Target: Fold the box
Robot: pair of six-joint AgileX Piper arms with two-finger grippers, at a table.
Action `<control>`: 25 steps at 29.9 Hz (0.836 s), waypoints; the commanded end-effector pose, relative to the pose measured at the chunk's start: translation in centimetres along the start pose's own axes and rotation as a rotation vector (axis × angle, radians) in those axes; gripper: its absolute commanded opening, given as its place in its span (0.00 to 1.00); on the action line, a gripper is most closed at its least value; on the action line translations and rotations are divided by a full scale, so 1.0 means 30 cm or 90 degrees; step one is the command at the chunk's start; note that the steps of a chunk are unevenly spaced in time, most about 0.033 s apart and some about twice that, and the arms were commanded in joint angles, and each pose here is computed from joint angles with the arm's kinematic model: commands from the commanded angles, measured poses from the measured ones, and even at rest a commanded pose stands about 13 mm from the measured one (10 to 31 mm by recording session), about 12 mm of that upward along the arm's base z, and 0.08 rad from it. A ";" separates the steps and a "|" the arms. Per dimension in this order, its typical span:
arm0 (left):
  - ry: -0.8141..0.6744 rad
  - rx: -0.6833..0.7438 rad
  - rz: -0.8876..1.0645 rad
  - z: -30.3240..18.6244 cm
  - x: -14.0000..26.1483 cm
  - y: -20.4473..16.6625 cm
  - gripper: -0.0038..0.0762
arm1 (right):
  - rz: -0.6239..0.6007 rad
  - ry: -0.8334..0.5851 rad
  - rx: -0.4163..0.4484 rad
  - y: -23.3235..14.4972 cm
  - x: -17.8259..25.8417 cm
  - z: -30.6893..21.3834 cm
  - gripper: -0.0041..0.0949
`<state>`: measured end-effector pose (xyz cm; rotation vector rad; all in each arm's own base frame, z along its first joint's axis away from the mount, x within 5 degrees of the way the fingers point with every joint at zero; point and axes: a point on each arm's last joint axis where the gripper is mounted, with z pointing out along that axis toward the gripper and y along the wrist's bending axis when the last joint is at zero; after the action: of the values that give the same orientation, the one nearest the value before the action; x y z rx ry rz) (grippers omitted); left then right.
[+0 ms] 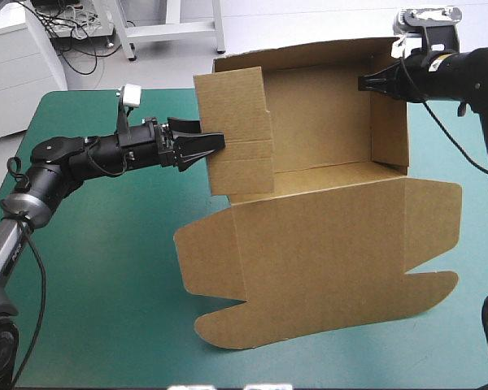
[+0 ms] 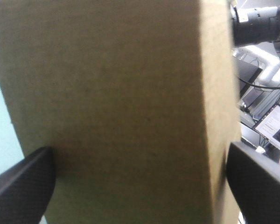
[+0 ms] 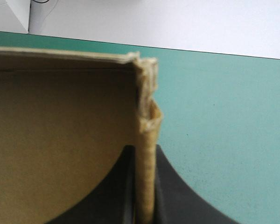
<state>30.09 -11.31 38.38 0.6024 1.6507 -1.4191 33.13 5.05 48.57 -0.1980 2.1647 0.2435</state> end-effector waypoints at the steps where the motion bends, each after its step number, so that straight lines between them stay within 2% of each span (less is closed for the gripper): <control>1: -0.024 0.095 0.046 -0.007 -0.075 -0.132 0.93 | 0.011 -0.103 -0.017 0.027 -0.053 -0.103 0.03; 9: 0.019 -0.027 0.049 0.012 -0.131 -0.140 0.93 | 0.018 -0.119 -0.017 0.040 -0.061 -0.103 0.03; 15: 0.059 -0.169 0.077 0.082 -0.159 -0.174 0.92 | 0.001 -0.135 -0.019 0.101 -0.066 -0.090 0.03; 25: 0.074 -0.360 0.134 0.098 -0.240 -0.252 0.81 | 0.012 -0.132 -0.029 0.127 -0.064 -0.077 0.03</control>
<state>30.02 -14.98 45.28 0.5878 1.9971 -0.7726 33.07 7.97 49.03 -0.1867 2.0970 0.2291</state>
